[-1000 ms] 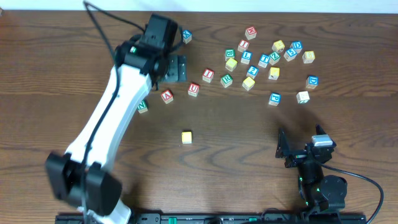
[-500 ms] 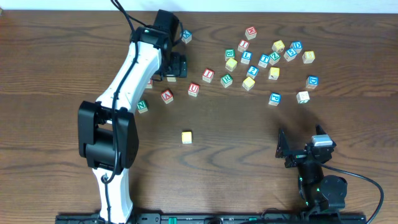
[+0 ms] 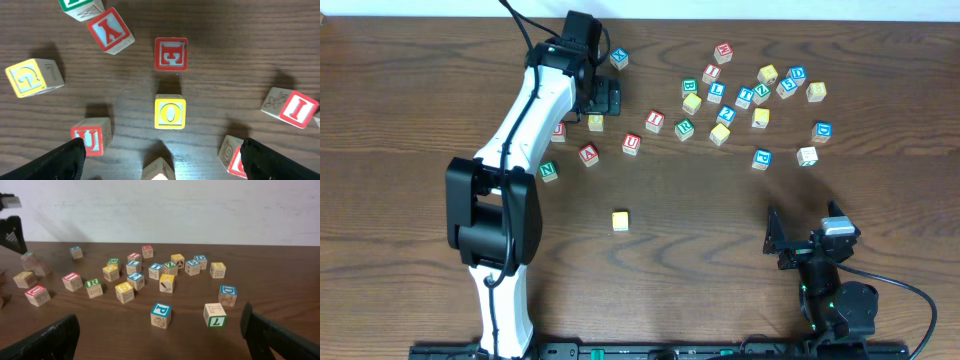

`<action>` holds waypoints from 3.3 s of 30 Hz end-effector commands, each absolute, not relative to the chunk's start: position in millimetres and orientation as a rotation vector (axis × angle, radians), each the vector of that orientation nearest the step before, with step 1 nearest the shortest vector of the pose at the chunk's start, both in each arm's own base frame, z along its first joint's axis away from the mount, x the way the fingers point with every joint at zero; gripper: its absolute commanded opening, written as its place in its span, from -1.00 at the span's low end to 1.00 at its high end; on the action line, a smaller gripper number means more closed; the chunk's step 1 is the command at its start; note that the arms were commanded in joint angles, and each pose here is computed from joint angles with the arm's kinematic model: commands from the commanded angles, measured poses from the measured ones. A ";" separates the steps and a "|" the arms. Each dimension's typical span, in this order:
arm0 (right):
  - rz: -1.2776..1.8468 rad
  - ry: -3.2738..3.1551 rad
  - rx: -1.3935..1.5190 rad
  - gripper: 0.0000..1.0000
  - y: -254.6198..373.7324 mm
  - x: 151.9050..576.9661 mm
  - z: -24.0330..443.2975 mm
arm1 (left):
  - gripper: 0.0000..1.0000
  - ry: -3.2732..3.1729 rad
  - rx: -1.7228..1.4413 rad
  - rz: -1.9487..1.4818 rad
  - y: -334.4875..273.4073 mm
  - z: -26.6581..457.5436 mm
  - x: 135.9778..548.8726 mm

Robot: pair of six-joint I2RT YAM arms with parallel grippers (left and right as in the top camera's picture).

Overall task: Spell out CORL
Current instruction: 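Lower the left gripper and grasp the yellow O block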

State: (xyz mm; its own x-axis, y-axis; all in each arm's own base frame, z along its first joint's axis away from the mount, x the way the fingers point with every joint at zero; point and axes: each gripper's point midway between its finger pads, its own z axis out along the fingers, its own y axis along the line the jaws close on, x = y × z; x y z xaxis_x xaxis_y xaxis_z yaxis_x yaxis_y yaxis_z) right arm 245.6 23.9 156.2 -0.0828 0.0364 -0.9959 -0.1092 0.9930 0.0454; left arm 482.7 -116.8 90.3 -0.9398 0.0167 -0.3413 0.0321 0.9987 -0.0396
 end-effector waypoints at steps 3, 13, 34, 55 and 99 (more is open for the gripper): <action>0.122 1.651 -0.046 0.99 22.6 245.4 155.7 | 0.95 2.827 0.062 -0.049 -117.4 63.4 490.3; 0.122 1.651 -0.046 0.99 22.6 245.4 155.7 | 0.95 2.846 0.101 -0.038 -117.8 51.7 489.8; 0.123 1.651 -0.046 0.99 22.6 245.4 155.7 | 0.94 2.815 0.226 -0.041 -139.9 47.1 492.1; 0.123 1.650 -0.046 0.99 22.6 245.4 155.8 | 0.85 2.866 0.103 0.012 -127.6 24.9 489.9; 0.122 1.651 -0.046 0.99 22.6 245.4 155.7 | -0.46 2.865 0.107 0.013 -127.9 22.2 491.2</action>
